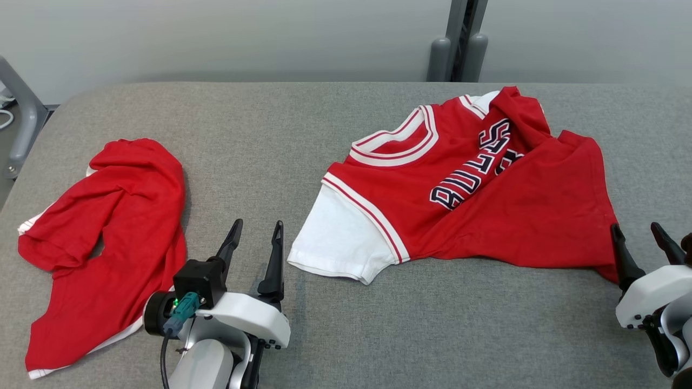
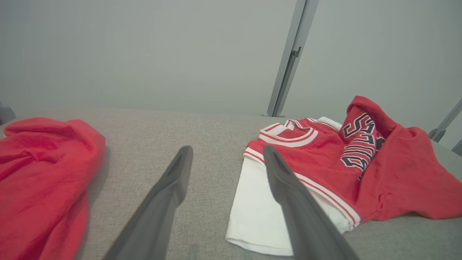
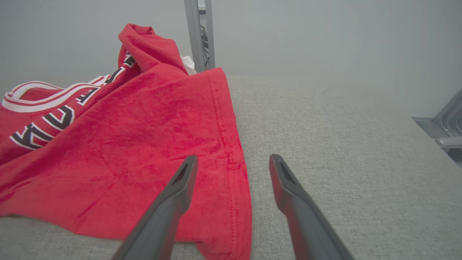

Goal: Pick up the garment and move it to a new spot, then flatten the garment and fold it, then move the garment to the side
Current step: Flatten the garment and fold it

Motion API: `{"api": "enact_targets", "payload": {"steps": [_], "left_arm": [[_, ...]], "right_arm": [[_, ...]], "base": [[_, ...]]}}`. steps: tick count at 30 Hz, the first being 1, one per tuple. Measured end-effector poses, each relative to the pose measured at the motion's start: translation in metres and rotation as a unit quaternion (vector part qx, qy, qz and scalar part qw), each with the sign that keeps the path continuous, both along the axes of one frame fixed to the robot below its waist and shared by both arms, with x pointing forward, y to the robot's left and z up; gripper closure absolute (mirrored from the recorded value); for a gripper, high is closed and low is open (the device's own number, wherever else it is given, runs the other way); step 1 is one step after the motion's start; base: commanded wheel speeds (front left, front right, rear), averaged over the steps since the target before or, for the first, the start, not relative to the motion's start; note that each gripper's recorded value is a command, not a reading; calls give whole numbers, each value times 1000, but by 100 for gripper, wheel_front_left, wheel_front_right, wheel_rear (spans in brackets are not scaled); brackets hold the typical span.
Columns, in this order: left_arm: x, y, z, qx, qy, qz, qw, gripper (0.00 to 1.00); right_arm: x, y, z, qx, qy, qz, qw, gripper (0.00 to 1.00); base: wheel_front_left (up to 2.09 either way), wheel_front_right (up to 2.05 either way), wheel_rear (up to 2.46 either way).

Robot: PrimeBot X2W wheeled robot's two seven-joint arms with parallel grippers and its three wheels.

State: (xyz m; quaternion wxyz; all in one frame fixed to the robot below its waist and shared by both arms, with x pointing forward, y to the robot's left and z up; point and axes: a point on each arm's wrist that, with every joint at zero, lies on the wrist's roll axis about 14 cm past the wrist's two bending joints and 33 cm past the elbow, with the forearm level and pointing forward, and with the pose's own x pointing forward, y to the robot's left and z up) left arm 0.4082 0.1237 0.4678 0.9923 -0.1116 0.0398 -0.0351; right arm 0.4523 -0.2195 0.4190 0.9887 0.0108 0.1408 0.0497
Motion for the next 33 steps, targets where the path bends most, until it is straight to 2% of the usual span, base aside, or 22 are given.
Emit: {"api": "enact_targets", "payload": {"steps": [7,23,33], "left_arm": [[-1,0,-3,4,3,-4,1000,0],[-4,19,-18,23,23,14,999,0],[4,26,-31,34,38,17,999,0]], "right_arm": [[-2,-3,-12,-17,23,-1,1000,0],[30,-10,-29,-3,66,-25,998,0],[42,5,-48,1,87,-8,996,0]], "base": [[0,0,0],[0,0,0],[0,0,0]]}}
